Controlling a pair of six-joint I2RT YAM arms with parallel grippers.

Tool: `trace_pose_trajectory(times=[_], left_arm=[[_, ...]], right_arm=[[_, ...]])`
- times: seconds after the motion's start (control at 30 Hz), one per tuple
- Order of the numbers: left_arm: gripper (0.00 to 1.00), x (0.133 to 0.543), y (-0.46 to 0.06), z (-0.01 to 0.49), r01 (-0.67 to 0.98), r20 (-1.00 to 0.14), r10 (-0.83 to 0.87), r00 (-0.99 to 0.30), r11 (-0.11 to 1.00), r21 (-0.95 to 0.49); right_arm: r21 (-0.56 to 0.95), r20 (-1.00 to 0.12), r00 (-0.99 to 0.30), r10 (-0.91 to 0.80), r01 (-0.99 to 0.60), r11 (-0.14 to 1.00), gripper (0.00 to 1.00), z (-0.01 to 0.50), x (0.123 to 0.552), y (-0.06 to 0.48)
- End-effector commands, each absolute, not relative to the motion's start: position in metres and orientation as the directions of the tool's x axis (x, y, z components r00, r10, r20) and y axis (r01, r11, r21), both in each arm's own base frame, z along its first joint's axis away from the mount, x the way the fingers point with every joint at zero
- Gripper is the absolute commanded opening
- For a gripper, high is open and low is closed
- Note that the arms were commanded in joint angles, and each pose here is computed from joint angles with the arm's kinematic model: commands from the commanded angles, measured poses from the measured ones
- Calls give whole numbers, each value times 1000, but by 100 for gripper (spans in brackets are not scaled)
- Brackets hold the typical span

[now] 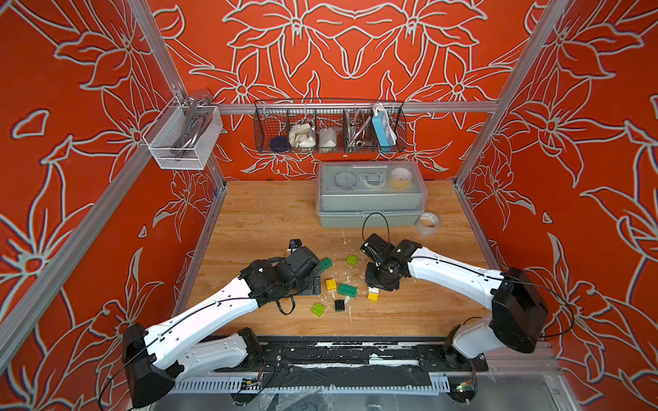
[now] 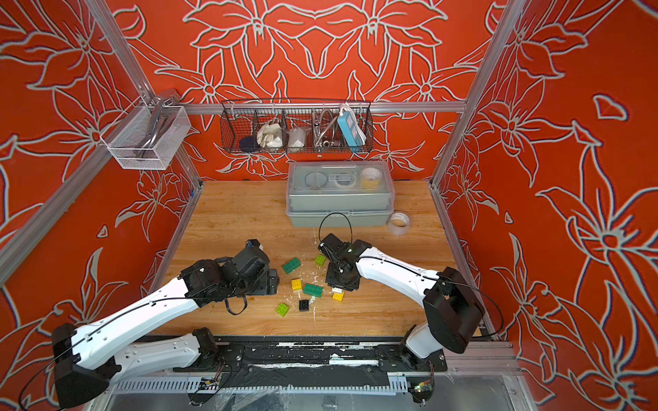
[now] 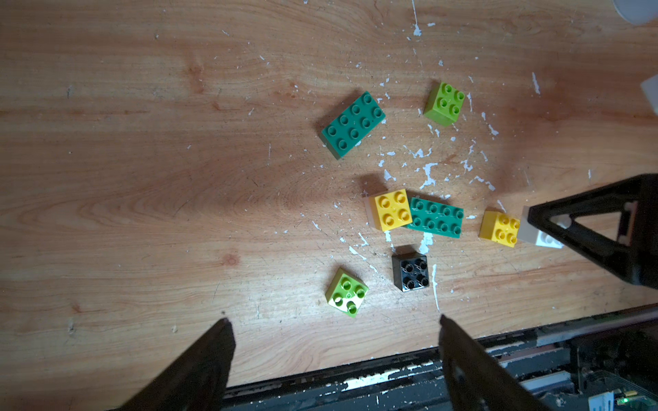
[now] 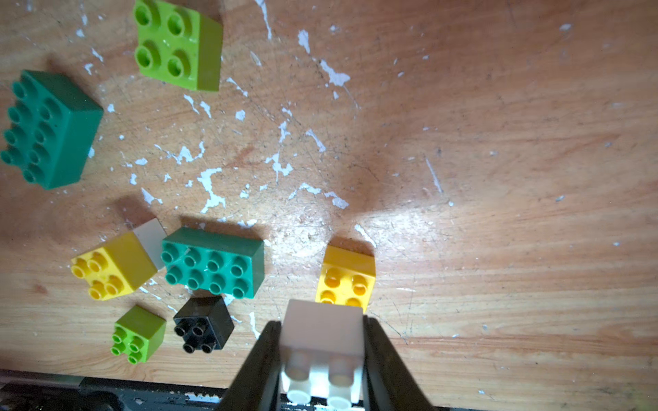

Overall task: Assemble a giraffe with lego
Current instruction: Assemble the lego brick with the lego brick.

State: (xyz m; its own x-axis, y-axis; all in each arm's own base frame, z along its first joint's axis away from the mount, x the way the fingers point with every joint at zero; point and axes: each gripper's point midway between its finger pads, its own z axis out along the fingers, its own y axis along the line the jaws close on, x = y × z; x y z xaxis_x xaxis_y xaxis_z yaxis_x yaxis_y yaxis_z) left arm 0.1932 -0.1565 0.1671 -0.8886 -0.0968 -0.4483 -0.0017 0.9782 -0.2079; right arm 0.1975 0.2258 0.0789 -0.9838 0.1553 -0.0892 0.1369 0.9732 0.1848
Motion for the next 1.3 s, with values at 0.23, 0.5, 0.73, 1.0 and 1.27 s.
trace_pose_trajectory(times=[0.23, 0.5, 0.73, 1.0, 1.27], left_arm=[[88, 196, -152, 173, 14, -466, -86, -881, 978, -208], [89, 197, -151, 175, 27, -467, -78, -881, 976, -215], [89, 198, -152, 176, 42, -466, -68, -882, 974, -222], [89, 201, -150, 179, 50, -473, -63, -879, 974, -223], [89, 203, -148, 179, 41, -469, -74, -880, 972, -231]], right_arm=[[129, -94, -965, 243, 231, 964, 32, 70, 194, 216], [117, -76, -955, 288, 278, 953, 32, 57, 189, 216], [108, -77, -950, 302, 294, 950, 32, 51, 190, 217], [97, -67, -944, 323, 316, 944, 32, 39, 185, 212], [67, -45, -948, 314, 311, 948, 32, 28, 178, 203]])
